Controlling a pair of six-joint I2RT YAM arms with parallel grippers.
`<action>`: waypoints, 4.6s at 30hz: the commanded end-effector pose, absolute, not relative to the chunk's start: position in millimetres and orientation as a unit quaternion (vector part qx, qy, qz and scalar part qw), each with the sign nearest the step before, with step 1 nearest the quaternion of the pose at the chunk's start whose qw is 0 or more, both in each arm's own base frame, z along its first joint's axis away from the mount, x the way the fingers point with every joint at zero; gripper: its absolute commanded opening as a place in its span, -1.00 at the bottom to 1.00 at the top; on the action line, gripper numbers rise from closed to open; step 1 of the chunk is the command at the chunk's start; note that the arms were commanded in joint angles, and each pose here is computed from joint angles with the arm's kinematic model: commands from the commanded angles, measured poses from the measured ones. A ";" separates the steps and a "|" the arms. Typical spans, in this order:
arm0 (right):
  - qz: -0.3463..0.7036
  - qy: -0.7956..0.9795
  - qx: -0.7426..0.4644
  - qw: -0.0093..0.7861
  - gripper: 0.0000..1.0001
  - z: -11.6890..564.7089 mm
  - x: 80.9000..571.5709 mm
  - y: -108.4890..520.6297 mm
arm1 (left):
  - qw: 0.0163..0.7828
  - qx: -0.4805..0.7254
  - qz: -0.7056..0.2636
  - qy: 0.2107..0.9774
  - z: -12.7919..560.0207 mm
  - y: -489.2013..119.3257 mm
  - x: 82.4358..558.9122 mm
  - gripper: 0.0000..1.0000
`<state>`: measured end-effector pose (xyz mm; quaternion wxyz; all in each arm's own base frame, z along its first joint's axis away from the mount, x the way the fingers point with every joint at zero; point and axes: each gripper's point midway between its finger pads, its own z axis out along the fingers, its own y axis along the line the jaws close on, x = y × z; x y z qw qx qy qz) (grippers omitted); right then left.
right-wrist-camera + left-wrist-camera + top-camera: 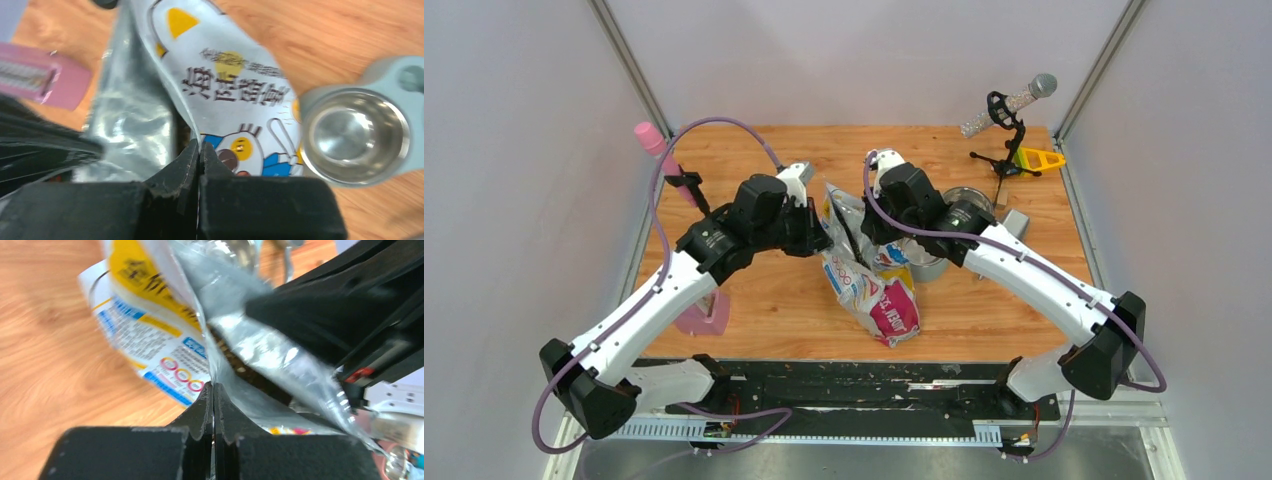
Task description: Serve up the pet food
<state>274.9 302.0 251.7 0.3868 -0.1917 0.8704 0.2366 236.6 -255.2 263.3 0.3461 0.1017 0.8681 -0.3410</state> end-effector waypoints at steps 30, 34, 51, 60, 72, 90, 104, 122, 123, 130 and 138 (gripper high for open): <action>0.246 0.783 -0.183 0.541 -1.00 337.3 293.8 285.3 | 0.399 0.072 -0.187 0.895 265.1 -209.0 273.5 1.00; 0.245 0.780 -0.181 0.547 -1.00 339.9 295.2 283.7 | 0.368 0.079 -0.167 0.911 237.3 -216.7 283.2 0.79; 0.202 0.760 -0.127 0.604 -1.00 383.0 344.1 242.7 | 0.555 -0.119 0.140 0.811 368.9 -37.1 344.7 -1.00; 0.218 0.811 -0.084 0.537 -1.00 320.9 367.5 249.3 | 0.568 -0.041 0.094 0.817 376.6 -86.2 418.3 -1.00; 0.241 0.812 -0.097 0.523 0.77 319.4 371.3 254.7 | 0.490 0.046 0.013 0.870 310.7 -144.9 447.0 0.02; 0.117 0.840 0.212 0.486 1.00 240.2 317.3 77.1 | 0.562 0.033 -0.052 0.825 378.5 -132.0 389.6 1.00; 0.025 0.862 0.358 0.358 0.92 100.0 272.8 9.2 | 0.605 -0.022 -0.146 0.783 385.9 -114.1 309.5 1.00; -0.031 0.868 0.344 0.356 -0.98 78.6 303.5 -4.5 | 0.610 -0.043 -0.163 0.774 376.2 -106.9 292.0 1.00; -0.029 0.866 0.341 0.364 -1.00 86.9 300.0 -5.1 | 0.612 -0.041 -0.165 0.772 377.9 -107.9 292.2 1.00; 0.068 0.860 0.230 0.451 -1.00 172.1 285.6 22.1 | 0.610 -0.013 -0.211 0.764 384.9 -127.3 289.8 1.00; 0.186 0.817 0.101 0.536 -1.00 261.7 268.5 65.1 | 0.594 0.004 -0.255 0.763 384.5 -145.3 286.7 1.00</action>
